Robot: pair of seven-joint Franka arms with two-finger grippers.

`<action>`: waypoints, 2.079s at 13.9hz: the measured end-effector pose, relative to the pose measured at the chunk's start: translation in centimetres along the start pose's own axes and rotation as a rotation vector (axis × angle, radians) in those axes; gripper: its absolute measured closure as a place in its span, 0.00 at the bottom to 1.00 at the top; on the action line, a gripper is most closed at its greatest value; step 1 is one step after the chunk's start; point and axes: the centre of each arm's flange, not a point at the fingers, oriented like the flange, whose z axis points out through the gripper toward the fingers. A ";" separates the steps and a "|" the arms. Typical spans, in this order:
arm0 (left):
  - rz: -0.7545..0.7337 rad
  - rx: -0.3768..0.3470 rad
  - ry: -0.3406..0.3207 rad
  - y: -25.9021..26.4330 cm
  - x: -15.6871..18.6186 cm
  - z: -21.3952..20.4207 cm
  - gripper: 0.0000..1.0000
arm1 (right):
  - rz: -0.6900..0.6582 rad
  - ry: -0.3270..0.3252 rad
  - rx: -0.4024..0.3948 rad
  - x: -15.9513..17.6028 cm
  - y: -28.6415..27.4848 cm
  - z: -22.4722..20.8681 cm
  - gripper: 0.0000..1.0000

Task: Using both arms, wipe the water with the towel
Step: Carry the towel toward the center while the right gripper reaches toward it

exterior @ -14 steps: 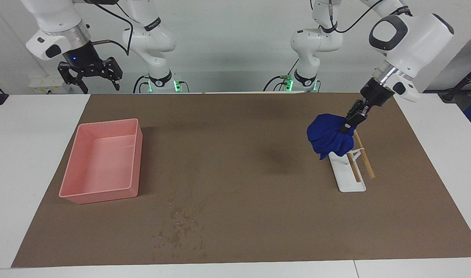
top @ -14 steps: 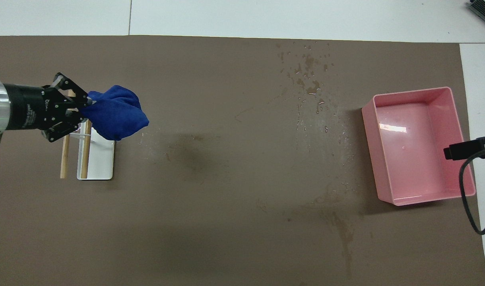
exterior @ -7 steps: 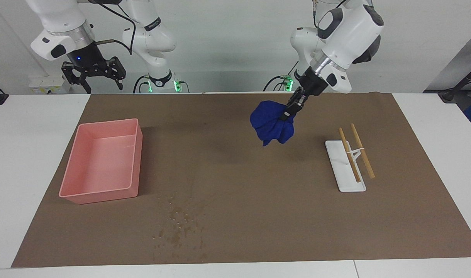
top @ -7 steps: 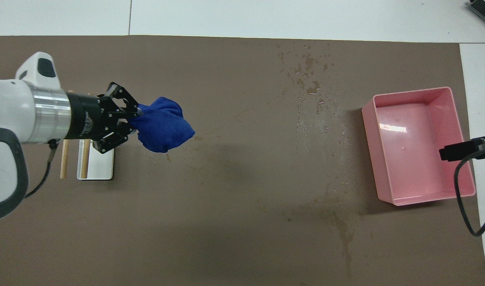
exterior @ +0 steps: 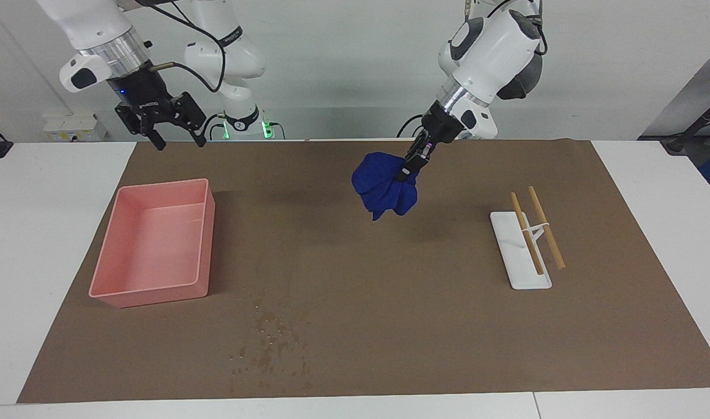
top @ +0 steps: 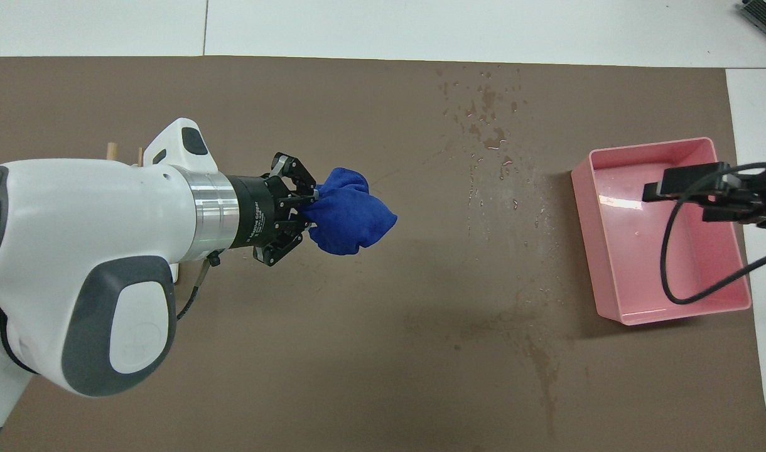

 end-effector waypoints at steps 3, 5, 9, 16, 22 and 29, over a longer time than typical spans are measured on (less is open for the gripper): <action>-0.025 -0.032 0.003 0.3 -0.4 -0.1 0.80 | 0.348 -0.054 0.197 -1.1 -5.2 4.0 0.00; -0.065 -0.086 -0.001 0.6 -2.1 0.2 0.80 | 0.562 -0.108 0.311 -1.3 -7.6 6.2 0.00; -0.134 -0.136 -0.031 0.3 -6.2 1.2 0.80 | 0.928 -0.254 0.513 -1.7 -11.3 9.8 0.00; -0.208 -0.163 -0.065 -0.2 -9.4 2.1 0.80 | 1.075 -0.395 0.510 -5.4 -12.6 16.0 0.00; -0.227 -0.174 -0.082 -0.6 -11.0 2.7 0.80 | 1.064 -0.414 0.474 -7.3 -12.9 17.4 0.00; -0.251 -0.205 -0.085 -0.7 -11.0 2.8 0.80 | 1.023 -0.395 0.470 -9.1 -13.1 18.2 0.39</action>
